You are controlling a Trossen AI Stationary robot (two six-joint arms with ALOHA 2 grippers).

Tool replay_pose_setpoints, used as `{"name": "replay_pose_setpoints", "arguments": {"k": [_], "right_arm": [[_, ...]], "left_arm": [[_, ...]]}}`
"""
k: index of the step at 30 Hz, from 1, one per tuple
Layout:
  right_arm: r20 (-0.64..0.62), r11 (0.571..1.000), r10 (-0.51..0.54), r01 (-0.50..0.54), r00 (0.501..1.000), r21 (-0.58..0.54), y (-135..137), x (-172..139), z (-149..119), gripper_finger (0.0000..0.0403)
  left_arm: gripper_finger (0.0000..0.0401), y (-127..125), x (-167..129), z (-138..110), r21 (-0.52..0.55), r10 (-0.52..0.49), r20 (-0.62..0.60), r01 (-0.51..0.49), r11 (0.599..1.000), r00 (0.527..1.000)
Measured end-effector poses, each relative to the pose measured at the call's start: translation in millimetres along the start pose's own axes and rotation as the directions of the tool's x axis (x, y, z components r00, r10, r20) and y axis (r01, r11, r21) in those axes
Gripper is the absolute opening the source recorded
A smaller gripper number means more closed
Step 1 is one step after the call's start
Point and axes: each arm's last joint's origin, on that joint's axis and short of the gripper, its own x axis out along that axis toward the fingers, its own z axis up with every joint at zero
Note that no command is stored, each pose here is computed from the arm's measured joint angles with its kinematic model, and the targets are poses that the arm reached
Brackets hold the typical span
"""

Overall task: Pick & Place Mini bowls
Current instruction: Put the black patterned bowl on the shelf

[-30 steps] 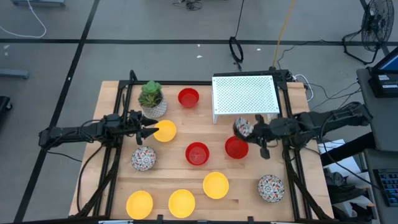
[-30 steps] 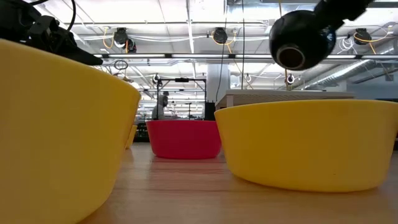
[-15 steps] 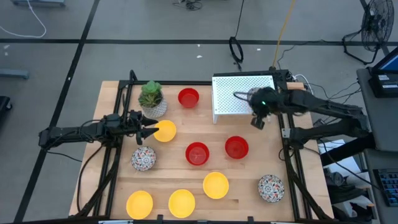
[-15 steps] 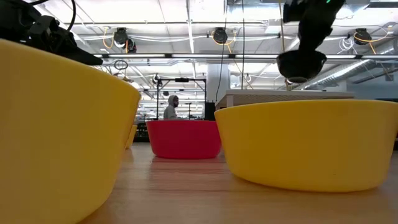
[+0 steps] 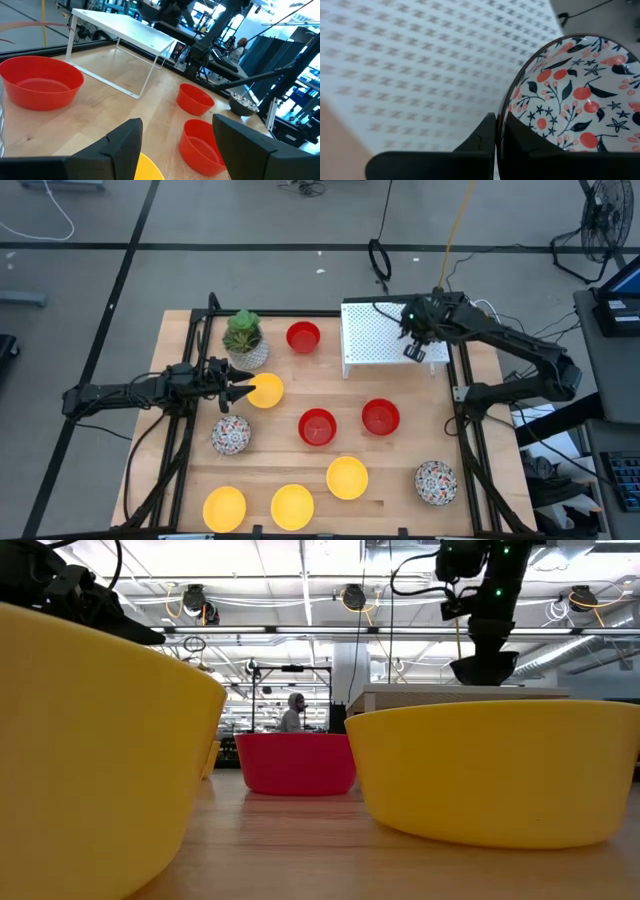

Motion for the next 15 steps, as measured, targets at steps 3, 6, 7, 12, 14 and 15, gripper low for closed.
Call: {"name": "replay_pose_setpoints", "arguments": {"k": [3,6,7,12,14,15], "right_arm": [[0.003,1.0,-0.026,0.026,1.0,0.004,-5.8,4.4,2.3,0.0008],[-0.019,1.0,-0.028,0.028,0.999,0.004,-10.3,10.1,2.5,0.0008],[-0.024,1.0,-0.03,0.03,0.999,0.006,-11.4,12.0,3.1,0.0008],[0.008,0.999,0.03,-0.03,1.0,0.02,-11.4,19.8,10.0,0.0008],[0.037,0.998,0.056,-0.057,0.998,0.031,-9.7,22.7,14.8,0.0008],[0.048,0.998,0.058,-0.06,0.997,0.035,-8.1,24.0,17.4,0.0008]], "left_arm": [[0.0244,0.0,0.0,0.0,0.0,0.0,0.0,0.0,1.0,1.0],[0.0244,0.0,0.0,0.0,0.0,0.0,0.0,0.0,1.0,1.0],[0.0244,0.0,0.0,0.0,0.0,0.0,0.0,0.0,1.0,1.0],[0.0244,0.0,0.0,0.0,0.0,0.0,0.0,0.0,1.0,1.0],[0.0244,0.0,0.0,0.0,0.0,0.0,0.0,0.0,1.0,1.0],[0.0244,0.0,0.0,0.0,0.0,0.0,0.0,0.0,1.0,1.0]]}}
